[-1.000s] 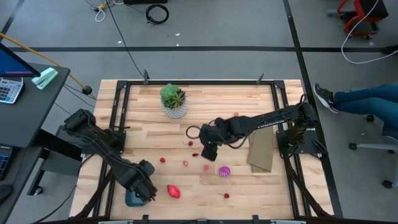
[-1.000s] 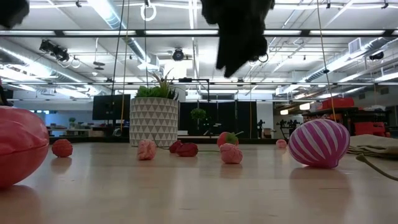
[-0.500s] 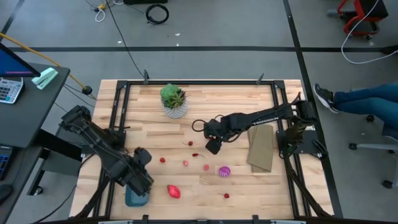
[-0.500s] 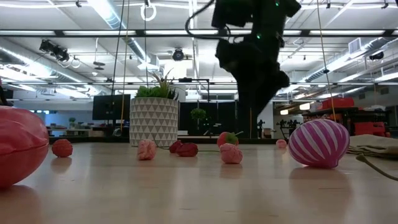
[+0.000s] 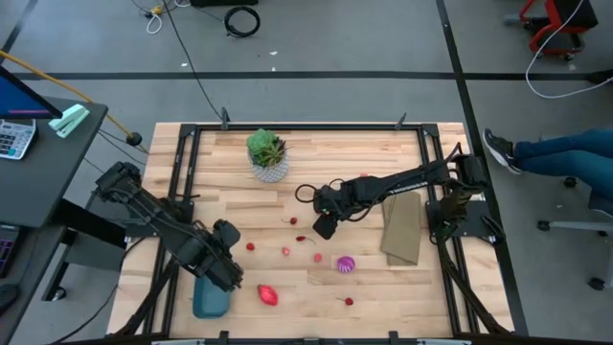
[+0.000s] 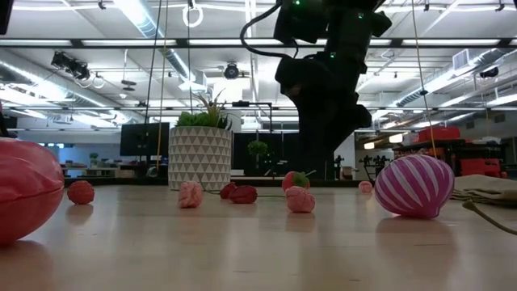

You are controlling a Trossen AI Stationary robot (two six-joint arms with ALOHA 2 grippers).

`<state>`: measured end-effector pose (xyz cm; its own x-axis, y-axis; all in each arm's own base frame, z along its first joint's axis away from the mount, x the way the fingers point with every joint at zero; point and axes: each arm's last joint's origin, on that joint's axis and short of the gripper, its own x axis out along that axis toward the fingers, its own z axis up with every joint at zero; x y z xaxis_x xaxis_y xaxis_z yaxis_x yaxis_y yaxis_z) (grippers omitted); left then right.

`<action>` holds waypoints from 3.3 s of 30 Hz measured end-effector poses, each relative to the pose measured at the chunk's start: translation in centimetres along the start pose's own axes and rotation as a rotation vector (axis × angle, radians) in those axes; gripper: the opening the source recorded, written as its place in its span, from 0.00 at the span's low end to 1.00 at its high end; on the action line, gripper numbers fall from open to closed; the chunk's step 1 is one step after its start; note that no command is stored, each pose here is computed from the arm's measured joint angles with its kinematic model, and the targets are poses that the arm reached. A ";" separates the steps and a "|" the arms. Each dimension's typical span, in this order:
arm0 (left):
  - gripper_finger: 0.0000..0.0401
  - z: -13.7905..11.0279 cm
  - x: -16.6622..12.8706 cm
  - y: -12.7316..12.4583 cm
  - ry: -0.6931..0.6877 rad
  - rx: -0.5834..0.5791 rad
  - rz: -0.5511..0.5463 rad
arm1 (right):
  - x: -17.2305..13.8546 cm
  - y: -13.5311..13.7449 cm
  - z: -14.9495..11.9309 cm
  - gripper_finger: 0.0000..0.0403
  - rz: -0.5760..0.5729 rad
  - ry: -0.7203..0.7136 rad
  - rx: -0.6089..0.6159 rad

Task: Pick and placing Produce into tupperware
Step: Put the strawberry into the bin

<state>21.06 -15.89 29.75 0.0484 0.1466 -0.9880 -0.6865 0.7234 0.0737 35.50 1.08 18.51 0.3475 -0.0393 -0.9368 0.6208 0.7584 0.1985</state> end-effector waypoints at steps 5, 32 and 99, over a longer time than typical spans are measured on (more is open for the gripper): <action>0.17 0.1 0.0 0.0 -0.001 -0.005 0.000 | 0.0 0.0 0.0 0.59 0.001 0.001 0.001; 0.14 0.2 0.0 -0.1 -0.020 -0.014 -0.006 | 2.6 0.4 0.0 0.58 -0.040 -0.031 0.051; 0.08 0.4 -1.0 1.2 -0.136 -0.045 -0.001 | 0.2 10.6 -1.9 0.01 0.658 -0.348 -0.106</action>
<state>20.48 -14.92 30.84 0.1453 0.2383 -0.9603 -0.7178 0.6934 0.0635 40.86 10.34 19.90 0.8366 0.2533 -0.4857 0.1434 0.7544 0.6405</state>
